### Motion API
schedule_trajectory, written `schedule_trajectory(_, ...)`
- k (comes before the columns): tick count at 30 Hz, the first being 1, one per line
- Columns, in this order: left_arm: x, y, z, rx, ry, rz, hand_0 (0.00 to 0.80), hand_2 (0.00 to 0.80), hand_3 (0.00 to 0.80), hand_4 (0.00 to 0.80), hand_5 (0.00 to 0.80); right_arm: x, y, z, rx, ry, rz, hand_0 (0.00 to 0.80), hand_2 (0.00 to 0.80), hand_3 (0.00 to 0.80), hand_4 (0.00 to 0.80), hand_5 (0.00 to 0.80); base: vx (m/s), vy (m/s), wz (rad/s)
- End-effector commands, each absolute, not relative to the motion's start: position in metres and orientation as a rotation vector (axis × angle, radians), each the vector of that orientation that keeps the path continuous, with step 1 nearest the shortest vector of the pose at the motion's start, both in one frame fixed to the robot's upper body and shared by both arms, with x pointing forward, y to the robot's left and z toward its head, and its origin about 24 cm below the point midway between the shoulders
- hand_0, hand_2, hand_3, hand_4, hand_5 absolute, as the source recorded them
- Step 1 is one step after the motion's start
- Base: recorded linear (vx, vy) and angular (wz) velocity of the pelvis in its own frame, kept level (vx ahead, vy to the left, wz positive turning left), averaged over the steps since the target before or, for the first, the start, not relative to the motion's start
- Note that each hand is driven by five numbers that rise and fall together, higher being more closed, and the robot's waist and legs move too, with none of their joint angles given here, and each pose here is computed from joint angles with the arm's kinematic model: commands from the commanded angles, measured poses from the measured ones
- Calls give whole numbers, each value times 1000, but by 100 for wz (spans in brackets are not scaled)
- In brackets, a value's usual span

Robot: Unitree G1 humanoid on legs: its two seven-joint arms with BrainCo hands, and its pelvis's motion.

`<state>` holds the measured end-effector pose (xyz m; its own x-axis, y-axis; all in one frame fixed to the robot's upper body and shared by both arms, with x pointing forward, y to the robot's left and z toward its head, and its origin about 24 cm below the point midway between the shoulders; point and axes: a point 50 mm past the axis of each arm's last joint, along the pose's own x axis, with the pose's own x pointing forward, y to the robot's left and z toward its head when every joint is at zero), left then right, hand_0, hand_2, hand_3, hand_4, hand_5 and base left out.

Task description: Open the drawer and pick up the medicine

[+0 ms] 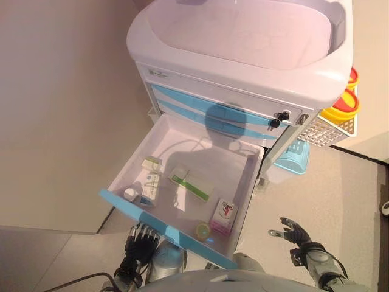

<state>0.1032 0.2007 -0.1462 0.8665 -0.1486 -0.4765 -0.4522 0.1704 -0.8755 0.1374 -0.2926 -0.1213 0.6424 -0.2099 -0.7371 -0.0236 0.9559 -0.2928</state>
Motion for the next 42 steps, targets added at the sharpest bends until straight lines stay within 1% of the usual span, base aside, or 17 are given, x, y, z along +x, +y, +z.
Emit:
schedule_trajectory(1, 76, 231, -137, -1229, 438, 159, 0, 0, 0, 0, 0, 142, -311, -109, -352, 805, -134, 0, 0, 0, 0, 0, 52, 70, -3)
schedule_trajectory(5, 82, 239, -137, -1091, 455, 212, 0, 0, 0, 0, 0, 137, -311, -109, -341, 795, -146, 0, 0, 0, 0, 0, 75, 66, -9)
schedule_trajectory(10, 85, 269, -136, -586, 599, 397, 0, 0, 0, 0, 0, 139, -310, -106, -279, 727, -187, 0, 0, 0, 0, 0, 92, 55, -19)
schedule_trajectory(16, 100, 283, -127, -369, 602, 429, 0, 0, 0, 0, 0, 148, -312, -97, -247, 633, -206, 0, 0, 0, 0, 0, 66, 51, -21)
schedule_trajectory(21, 113, 280, -125, -259, 626, 392, 0, 0, 0, 0, 0, 169, -317, -75, -242, 490, -247, 0, 0, 0, 0, 0, 45, 45, -21)
schedule_trajectory(26, 109, 277, -127, -186, 677, 374, 0, 0, 0, 0, 0, 198, -323, -36, -393, 300, -262, 0, 0, 0, 0, 0, 30, 54, -19)
schedule_trajectory(28, 102, 278, -130, -135, 719, 383, 0, 0, 0, 0, 0, 216, -321, -5, -478, 146, -273, 0, 0, 0, 0, 0, 19, 47, -21)
schedule_trajectory(29, 100, 279, -130, -124, 727, 386, 0, 0, 0, 0, 0, 221, -320, 3, -496, 112, -271, 0, 0, 0, 0, 0, 15, 38, -20)
schedule_trajectory(30, 95, 279, -132, -94, 752, 386, 0, 0, 0, 0, 0, 227, -316, 19, -534, 21, -264, 0, 0, 0, 0, 0, 12, 40, -20)
schedule_trajectory(31, 89, 279, -133, -56, 777, 380, 0, 0, 0, 0, 0, 232, -310, 34, -581, -63, -246, 0, 0, 0, 0, 0, 10, 39, -21)
schedule_trajectory(32, 87, 279, -134, -43, 785, 376, 0, 0, 0, 0, 0, 235, -308, 40, -602, -95, -236, 0, 0, 0, 0, 0, 6, 37, -28)
schedule_trajectory(34, 79, 277, -137, 27, 831, 339, 0, 0, 0, 0, 0, 242, -290, 69, -708, -277, -146, 0, 0, 0, 0, 0, -6, 28, -19)
schedule_trajectory(36, 75, 276, -138, 73, 849, 313, 0, 0, 0, 0, 0, 243, -277, 84, -796, -380, -65, 0, 0, 0, 0, 0, -6, 7, -3)
schedule_trajectory(38, 70, 276, -139, 111, 880, 284, 0, 0, 0, 0, 0, 243, -258, 104, -898, -507, 90, 0, 0, 0, 0, 0, 0, 0, 0)
schedule_trajectory(42, 64, 278, -139, 146, 904, 267, 0, 0, 0, 0, 0, 242, -235, 126, -1043, -644, 327, 0, 0, 0, 0, 0, -13, -14, 3)
